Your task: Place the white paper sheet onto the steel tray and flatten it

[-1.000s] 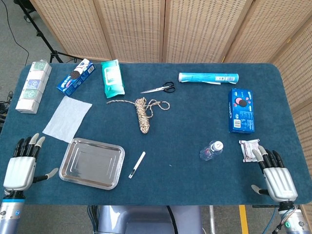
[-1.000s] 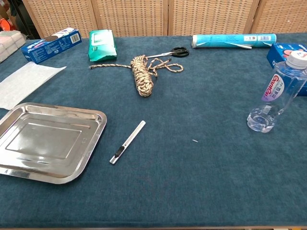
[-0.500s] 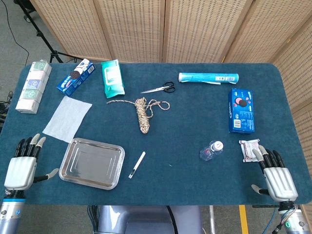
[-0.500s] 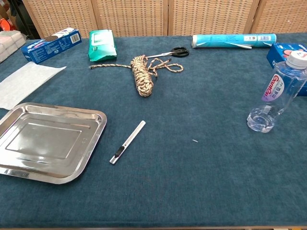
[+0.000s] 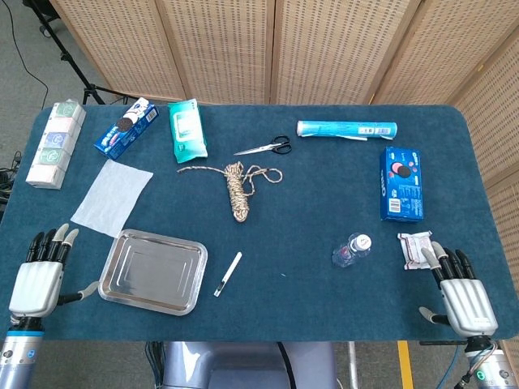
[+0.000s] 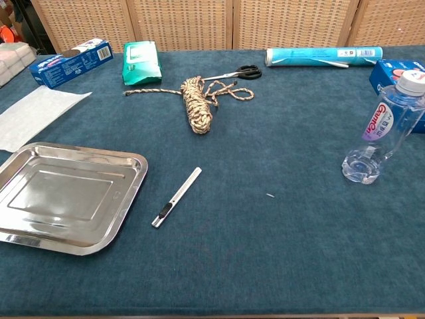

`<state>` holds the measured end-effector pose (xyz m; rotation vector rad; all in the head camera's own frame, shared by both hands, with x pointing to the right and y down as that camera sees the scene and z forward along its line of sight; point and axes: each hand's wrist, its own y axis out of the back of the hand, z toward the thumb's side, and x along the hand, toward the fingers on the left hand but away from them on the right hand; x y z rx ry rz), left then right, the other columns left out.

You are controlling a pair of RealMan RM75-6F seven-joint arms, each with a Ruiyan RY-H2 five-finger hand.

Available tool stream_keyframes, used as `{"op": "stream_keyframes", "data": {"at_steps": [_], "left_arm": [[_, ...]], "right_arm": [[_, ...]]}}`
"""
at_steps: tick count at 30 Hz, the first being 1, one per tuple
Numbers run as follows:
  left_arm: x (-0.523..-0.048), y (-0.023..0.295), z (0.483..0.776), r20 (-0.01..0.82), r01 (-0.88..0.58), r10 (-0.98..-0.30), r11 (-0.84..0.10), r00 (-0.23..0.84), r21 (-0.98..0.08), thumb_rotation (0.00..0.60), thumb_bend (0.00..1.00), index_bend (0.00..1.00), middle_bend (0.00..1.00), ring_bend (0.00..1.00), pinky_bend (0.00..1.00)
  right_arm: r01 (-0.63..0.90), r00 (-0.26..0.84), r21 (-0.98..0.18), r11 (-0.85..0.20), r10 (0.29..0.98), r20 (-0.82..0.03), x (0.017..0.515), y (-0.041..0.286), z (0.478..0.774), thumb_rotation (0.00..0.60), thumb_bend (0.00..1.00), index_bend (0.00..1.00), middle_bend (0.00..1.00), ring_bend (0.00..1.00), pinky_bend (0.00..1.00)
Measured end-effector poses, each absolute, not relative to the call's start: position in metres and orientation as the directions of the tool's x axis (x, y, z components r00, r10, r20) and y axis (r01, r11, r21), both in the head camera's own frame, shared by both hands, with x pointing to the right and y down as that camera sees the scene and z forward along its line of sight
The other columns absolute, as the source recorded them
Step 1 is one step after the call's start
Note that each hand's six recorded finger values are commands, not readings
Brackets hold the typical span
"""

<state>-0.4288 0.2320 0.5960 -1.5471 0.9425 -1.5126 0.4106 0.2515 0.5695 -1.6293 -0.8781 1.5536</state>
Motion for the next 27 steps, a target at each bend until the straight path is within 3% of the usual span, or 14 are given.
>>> {"op": "stream_keyframes", "data": {"at_steps": [14,27], "left_arm": [[-0.437,0.228,0.601,0.45,0.007,-0.893,-0.45,0.001,-0.893,0.341,0.16,0.08,0.0,0.0,0.0],[-0.466,0.204,0.622,0.494,0.08,-0.869,-0.495,-0.041,-0.865,0.349,0.34,0.1,0.0,0.0,0.0]], "right_arm": [[0.015,0.027,-0.863,-0.506,0.862,-0.505,0.416,0.249,0.566,0.6,0.0,0.0,0.0,0.0,0.0],[0.01,0.027,-0.861,-0.509,0.861,-0.509,0.414,0.25,0.568,0.6,0.0,0.0,0.0,0.0,0.0]]}}
